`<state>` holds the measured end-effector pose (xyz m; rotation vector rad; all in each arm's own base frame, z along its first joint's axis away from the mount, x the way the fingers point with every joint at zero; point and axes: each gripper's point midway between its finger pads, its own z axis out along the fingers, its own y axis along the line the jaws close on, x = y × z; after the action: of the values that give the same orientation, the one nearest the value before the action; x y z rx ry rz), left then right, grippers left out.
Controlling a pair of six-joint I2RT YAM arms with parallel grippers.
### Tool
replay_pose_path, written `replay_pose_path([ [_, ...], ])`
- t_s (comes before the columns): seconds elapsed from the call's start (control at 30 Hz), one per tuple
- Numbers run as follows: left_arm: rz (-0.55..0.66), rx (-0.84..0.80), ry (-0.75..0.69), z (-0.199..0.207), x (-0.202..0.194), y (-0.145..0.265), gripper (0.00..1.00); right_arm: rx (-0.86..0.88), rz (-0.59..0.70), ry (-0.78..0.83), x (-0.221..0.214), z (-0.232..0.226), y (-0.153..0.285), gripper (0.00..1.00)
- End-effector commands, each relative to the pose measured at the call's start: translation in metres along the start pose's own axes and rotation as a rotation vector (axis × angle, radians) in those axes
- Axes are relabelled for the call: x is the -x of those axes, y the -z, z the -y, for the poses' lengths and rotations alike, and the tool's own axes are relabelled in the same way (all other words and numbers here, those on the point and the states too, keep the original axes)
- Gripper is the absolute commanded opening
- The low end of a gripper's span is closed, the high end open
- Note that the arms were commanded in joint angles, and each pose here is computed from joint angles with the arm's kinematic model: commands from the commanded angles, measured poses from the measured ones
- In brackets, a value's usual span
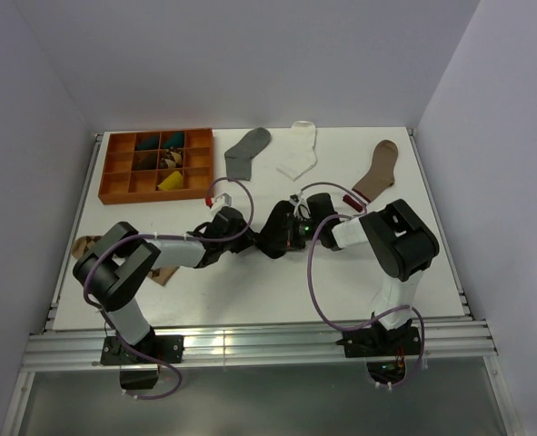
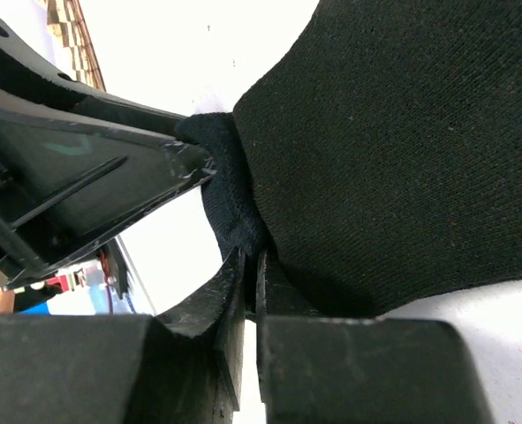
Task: Roll the socks
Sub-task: Roll the sock at the center of the board.
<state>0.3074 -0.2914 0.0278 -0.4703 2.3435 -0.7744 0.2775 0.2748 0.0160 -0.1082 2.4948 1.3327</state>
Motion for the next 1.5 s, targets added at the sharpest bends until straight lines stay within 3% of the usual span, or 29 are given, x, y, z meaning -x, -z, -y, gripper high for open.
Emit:
replay_pose_path([
  [0.0,-0.028,0.022,-0.011,-0.004,-0.006,-0.005,0.29,-0.103,0.003,0.022,0.0,0.019,0.003,0.11],
  [0.03,-0.03,0.024,-0.016,-0.005,-0.007,-0.005,0.21,-0.1,0.016,0.056,0.005,0.013,0.006,0.14],
  [0.23,-0.037,0.037,-0.041,-0.004,-0.005,-0.004,0.02,-0.2,0.102,0.262,0.025,-0.011,0.023,0.43],
  [0.37,-0.052,0.048,-0.062,-0.005,-0.007,-0.005,0.0,-0.33,0.185,0.465,0.034,-0.026,0.035,0.48],
  [0.53,-0.078,0.053,-0.093,-0.003,-0.009,-0.006,0.01,-0.434,0.27,0.701,0.037,-0.046,0.04,0.5],
  [0.7,-0.089,0.051,-0.129,0.002,-0.006,-0.004,0.0,-0.479,0.243,0.848,0.026,-0.052,0.034,0.5],
  [1.27,-0.104,0.082,-0.188,-0.002,-0.004,-0.005,0.0,-0.621,0.098,1.027,-0.005,-0.028,-0.008,0.49],
  [1.47,-0.111,0.094,-0.206,-0.005,-0.003,-0.006,0.0,-0.615,0.151,1.002,-0.005,-0.04,-0.004,0.49],
])
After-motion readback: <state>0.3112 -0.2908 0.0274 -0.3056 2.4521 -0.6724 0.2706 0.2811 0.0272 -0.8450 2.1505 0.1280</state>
